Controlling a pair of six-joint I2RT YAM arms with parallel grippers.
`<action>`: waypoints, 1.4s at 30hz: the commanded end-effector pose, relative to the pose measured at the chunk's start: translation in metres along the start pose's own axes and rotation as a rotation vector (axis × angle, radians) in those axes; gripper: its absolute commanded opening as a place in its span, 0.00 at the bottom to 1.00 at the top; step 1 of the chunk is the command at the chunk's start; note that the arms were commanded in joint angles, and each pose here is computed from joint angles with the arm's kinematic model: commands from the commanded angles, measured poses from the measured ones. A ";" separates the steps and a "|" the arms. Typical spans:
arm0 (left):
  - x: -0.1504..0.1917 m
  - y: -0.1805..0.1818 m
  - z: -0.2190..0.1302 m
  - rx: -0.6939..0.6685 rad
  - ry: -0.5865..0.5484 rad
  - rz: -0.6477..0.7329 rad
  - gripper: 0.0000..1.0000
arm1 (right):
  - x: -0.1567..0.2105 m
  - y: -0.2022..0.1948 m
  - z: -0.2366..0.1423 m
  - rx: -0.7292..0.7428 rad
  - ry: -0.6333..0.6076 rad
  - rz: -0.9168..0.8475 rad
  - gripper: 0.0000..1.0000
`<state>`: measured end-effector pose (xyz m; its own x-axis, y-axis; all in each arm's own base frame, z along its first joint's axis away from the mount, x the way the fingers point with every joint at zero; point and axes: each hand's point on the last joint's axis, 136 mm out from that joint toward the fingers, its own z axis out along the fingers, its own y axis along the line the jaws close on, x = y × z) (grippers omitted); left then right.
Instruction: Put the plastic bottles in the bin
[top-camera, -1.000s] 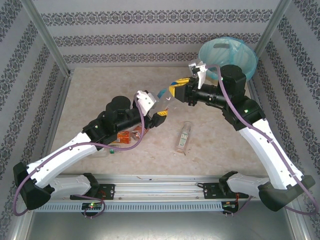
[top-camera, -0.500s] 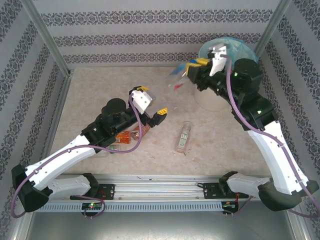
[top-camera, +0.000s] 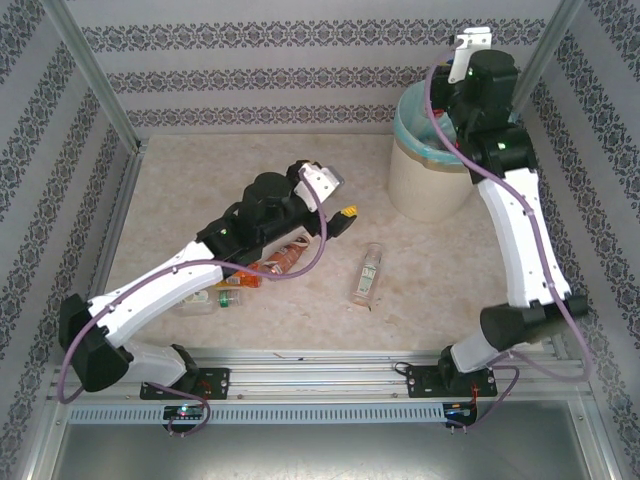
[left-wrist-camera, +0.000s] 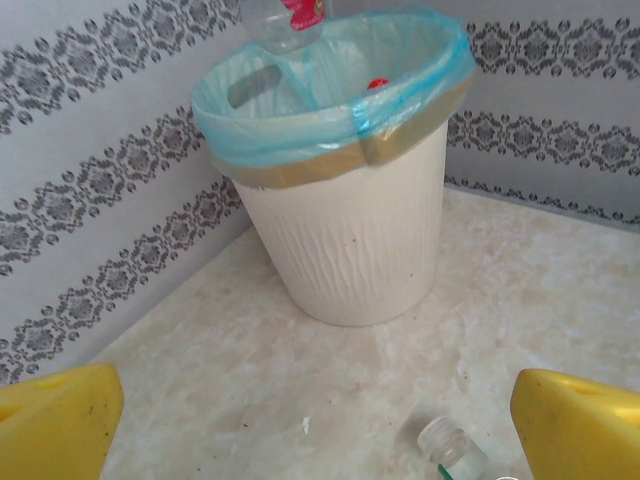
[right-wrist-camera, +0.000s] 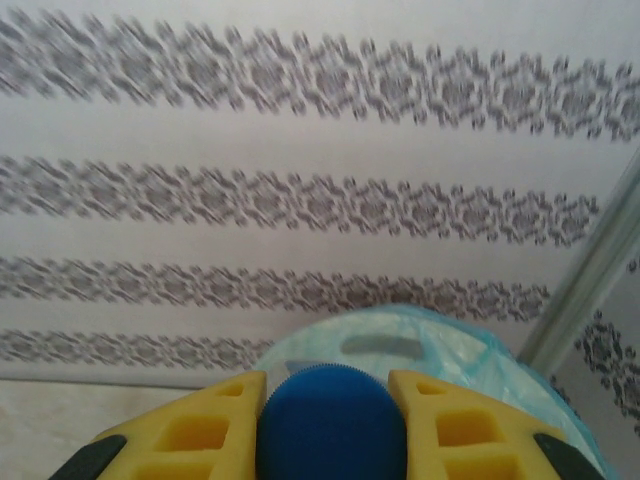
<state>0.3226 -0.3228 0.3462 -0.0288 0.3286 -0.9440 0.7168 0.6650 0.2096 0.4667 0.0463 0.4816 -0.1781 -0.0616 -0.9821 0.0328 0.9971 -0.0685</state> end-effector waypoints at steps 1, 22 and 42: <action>0.012 -0.003 0.006 0.024 0.095 -0.048 1.00 | 0.017 -0.010 0.025 0.026 0.055 0.016 0.00; 0.014 -0.003 -0.004 0.028 0.113 -0.070 1.00 | 0.173 0.012 0.137 -0.242 0.328 0.019 0.01; 0.021 -0.001 -0.004 0.010 0.130 -0.058 1.00 | 0.147 0.010 0.134 -0.308 0.357 0.151 0.37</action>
<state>0.3196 -0.3213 0.3192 -0.1662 0.3828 -0.9088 0.7330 0.6644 0.1458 0.5881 0.0251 0.2824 -0.5318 0.0064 -0.8468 -0.1490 0.9837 0.1011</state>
